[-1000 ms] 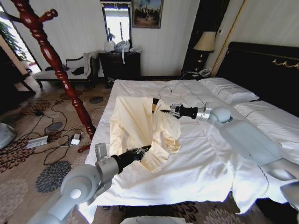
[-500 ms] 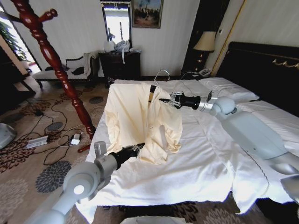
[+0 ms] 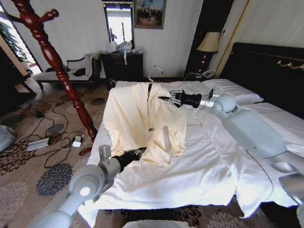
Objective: Pick up the clothes from the bed and hang them on the clothes hanger.
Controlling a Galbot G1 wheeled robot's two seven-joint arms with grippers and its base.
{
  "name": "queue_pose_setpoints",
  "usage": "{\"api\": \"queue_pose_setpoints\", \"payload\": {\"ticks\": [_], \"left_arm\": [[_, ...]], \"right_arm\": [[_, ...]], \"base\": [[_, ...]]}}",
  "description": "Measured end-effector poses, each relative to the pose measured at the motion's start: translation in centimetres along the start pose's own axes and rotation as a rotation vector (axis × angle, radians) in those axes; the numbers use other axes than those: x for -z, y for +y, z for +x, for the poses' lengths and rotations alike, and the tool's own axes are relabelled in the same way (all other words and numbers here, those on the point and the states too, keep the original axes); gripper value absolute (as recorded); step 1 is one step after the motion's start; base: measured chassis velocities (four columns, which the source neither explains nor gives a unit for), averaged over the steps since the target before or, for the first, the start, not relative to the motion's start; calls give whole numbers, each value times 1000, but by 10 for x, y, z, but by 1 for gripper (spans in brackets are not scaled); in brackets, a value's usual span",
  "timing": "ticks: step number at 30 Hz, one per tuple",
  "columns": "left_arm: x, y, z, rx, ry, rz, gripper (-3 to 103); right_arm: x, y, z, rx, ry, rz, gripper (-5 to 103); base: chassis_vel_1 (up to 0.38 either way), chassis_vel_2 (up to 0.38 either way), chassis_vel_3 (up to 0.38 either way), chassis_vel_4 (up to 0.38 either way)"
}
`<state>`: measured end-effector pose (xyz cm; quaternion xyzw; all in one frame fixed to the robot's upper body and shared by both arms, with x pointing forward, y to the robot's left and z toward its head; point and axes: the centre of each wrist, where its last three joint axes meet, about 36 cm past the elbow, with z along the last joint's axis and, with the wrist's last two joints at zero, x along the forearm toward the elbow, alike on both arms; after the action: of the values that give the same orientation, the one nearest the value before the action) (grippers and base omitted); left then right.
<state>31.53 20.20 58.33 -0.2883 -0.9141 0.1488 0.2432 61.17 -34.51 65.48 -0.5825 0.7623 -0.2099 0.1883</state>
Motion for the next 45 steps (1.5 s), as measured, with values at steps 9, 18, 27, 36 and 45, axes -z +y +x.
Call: {"api": "queue_pose_setpoints", "payload": {"ticks": [9,18,27,36,45], "left_arm": [[30,7,28,203,-120,-321,56],[116,2,77,203,-249,-517,93],[141,18,78,83,-123,-652,100],[151,57,64,-17,10,-583,100],[154,84,57,-8,83,-581,100]], "right_arm": [[-18,6,18,-11,39,-7,18],[-35,32,14,72,-14,14,18],[-42,42,19,191,-1,55,18],[-42,44,39,264,10,108,18],[-50,54,25,285,-34,91,18]], "base": [[0,0,0,0],[0,0,0,0],[0,0,0,0],[0,0,0,0],[0,0,0,0]]}}
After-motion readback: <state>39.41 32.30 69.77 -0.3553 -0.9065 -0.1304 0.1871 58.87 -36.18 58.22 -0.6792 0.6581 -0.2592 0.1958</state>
